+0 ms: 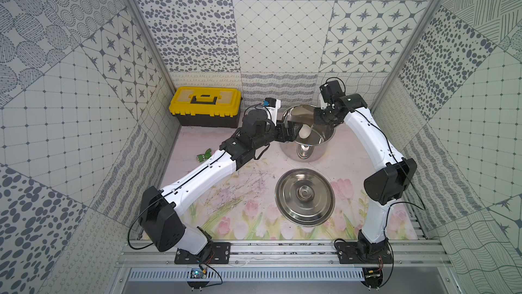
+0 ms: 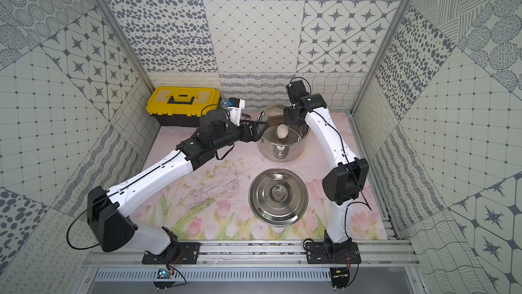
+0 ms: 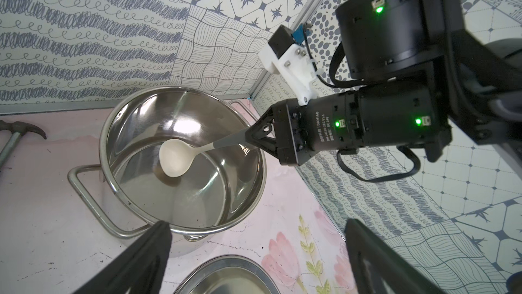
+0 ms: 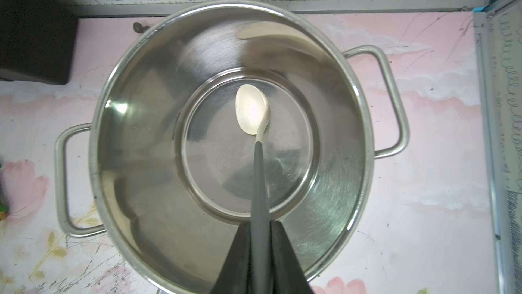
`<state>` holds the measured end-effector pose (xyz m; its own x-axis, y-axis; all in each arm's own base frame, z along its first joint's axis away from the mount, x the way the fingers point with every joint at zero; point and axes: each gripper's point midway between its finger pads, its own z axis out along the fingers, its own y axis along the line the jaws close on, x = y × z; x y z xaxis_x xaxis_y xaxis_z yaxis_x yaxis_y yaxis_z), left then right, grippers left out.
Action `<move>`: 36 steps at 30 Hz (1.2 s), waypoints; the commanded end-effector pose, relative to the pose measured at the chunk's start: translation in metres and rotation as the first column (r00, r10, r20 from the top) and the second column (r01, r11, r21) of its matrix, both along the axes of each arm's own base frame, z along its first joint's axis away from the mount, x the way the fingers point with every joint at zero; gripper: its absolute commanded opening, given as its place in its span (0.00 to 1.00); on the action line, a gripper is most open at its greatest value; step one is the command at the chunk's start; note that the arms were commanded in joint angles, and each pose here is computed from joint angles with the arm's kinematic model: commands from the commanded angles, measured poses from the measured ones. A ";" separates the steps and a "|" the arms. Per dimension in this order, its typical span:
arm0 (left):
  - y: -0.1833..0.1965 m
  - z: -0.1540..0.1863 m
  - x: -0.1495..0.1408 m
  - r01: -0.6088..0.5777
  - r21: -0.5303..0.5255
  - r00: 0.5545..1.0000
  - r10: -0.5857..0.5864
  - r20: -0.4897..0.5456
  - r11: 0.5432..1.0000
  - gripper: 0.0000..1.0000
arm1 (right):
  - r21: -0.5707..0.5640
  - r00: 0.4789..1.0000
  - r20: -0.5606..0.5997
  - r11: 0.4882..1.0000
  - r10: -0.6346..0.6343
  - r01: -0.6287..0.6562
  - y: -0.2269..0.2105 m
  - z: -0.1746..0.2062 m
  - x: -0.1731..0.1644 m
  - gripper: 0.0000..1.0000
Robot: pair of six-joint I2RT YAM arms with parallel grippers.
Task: Stir the soup with a spoon
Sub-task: Stir the soup in the pan with a stick.
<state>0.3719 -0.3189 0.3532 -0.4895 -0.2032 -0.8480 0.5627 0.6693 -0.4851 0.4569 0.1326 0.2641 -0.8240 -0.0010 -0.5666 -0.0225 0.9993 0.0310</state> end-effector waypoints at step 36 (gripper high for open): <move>-0.013 0.018 0.005 0.046 -0.022 0.997 -0.045 0.064 0.999 1.00 | -0.005 0.997 0.066 0.999 0.046 -0.046 0.023 0.020 0.018 0.00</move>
<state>0.3796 -0.3331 0.3541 -0.4817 -0.1848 -0.8566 0.5983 0.6449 -0.4756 0.4650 0.1758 0.2711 -0.8062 -0.0498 -0.5895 -0.0995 0.9937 0.0521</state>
